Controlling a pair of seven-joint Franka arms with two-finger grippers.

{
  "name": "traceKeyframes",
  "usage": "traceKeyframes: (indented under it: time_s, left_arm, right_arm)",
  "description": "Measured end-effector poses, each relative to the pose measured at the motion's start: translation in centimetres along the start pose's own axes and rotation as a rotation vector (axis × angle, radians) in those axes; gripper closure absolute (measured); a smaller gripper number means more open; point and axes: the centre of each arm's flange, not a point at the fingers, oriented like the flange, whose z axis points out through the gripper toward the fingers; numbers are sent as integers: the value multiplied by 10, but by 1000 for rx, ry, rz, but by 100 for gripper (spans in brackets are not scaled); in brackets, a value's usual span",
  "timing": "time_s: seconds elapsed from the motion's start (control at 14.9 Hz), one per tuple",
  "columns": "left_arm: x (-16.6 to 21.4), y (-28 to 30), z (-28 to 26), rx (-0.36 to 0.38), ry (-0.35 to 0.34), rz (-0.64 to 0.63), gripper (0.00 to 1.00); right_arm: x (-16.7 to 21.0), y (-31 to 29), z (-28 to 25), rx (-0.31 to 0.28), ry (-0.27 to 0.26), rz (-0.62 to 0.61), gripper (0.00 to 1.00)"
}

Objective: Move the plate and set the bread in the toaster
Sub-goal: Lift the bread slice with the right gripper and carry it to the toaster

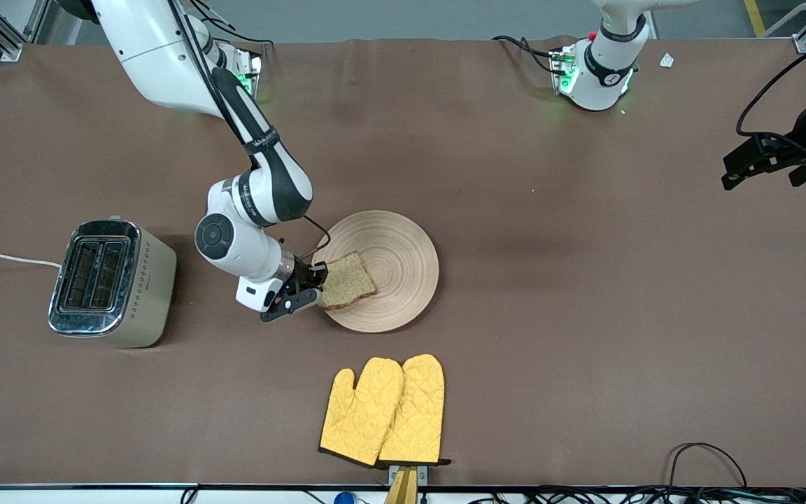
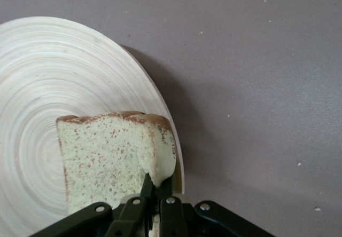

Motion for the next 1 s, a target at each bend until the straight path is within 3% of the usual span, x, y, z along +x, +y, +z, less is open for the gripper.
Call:
traceKeyframes:
  time_s: [0.2, 0.47, 0.6, 0.74, 1.0]
  left_arm:
    - [-2, -1, -4, 0, 7, -2, 0]
    - [-4, -2, -8, 1, 14, -10, 0]
    - [-4, -2, -9, 0, 16, -13, 0]
    - [-5, -2, -9, 0, 17, -19, 0]
    - [-4, -2, -9, 0, 21, -23, 0]
  right_arm:
    - [11, 1, -35, 33, -47, 2, 93]
    - [25, 48, -131, 77, -136, 38, 93]
    - [28, 74, -185, 3, -178, 13, 93]
    - [28, 94, -229, -115, -205, -3, 93]
    - [18, 154, -261, -353, -242, 15, 93]
